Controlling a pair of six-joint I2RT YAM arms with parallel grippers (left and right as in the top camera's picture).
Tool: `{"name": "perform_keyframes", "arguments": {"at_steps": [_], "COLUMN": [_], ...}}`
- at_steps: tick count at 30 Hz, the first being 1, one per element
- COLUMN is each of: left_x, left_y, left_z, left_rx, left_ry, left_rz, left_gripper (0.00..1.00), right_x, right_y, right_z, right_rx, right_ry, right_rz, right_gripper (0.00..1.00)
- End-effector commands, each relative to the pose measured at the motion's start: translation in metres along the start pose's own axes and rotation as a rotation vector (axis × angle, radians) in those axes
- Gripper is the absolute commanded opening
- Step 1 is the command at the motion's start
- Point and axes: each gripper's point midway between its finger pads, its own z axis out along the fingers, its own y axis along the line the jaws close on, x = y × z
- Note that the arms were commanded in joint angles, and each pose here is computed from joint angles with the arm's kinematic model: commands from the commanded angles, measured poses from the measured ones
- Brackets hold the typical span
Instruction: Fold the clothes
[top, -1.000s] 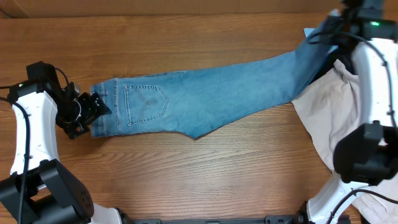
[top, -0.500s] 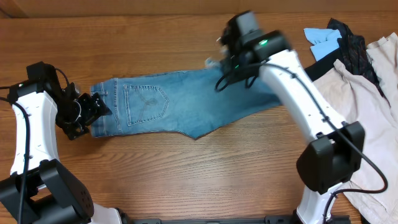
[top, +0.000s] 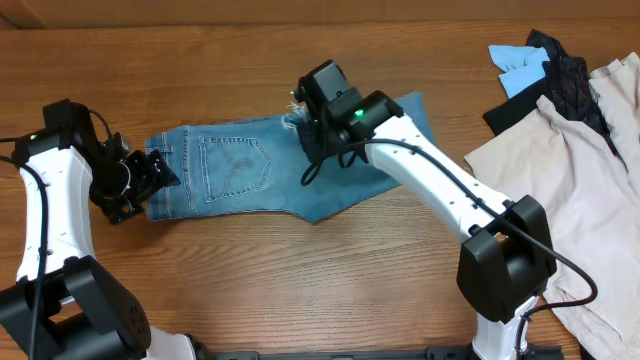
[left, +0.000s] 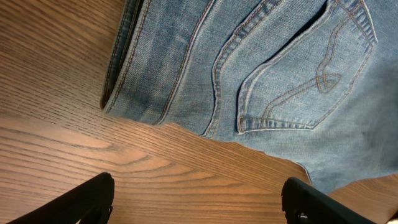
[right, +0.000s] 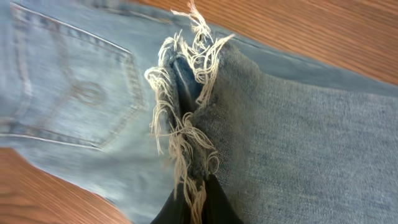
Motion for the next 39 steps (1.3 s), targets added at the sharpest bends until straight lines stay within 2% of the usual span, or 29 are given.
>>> {"name": "perform_keyframes", "arguments": {"at_steps": [1, 18, 22, 24, 26, 27, 32, 37, 39], "left_x": [0.0, 0.006, 0.005, 0.005, 0.005, 0.006, 0.006, 0.003, 0.0], "left_y": [-0.003, 0.001, 0.001, 0.002, 0.001, 0.002, 0.002, 0.007, 0.016], "left_z": [-0.001, 0.007, 0.009, 0.01, 0.01, 0.01, 0.01, 0.01, 0.009], "left_rx": [-0.003, -0.007, -0.005, -0.005, -0.005, -0.005, -0.006, -0.04, -0.09], "left_ry": [-0.002, 0.018, 0.015, 0.014, 0.014, 0.015, 0.016, 0.005, -0.01], "left_rz": [0.042, 0.039, 0.04, 0.04, 0.04, 0.04, 0.043, 0.052, 0.051], "left_gripper": [0.89, 0.89, 0.89, 0.89, 0.89, 0.89, 0.92, 1.0, 1.0], "right_x": [-0.002, 0.004, 0.006, 0.007, 0.006, 0.006, 0.008, 0.013, 0.015], "right_y": [0.014, 0.043, 0.048, 0.049, 0.049, 0.049, 0.039, 0.003, -0.012], "right_z": [0.002, 0.027, 0.035, 0.036, 0.036, 0.036, 0.036, 0.025, 0.018], "right_rx": [-0.037, -0.18, -0.182, -0.184, -0.184, -0.184, -0.143, -0.004, 0.054], "right_ry": [-0.011, 0.026, 0.033, 0.034, 0.032, 0.031, 0.04, 0.085, 0.102], "right_rz": [0.037, 0.05, 0.042, 0.04, 0.039, 0.039, 0.044, 0.074, 0.085], "right_gripper": [0.04, 0.06, 0.18, 0.32, 0.51, 0.55, 0.63, 0.64, 0.65]}}
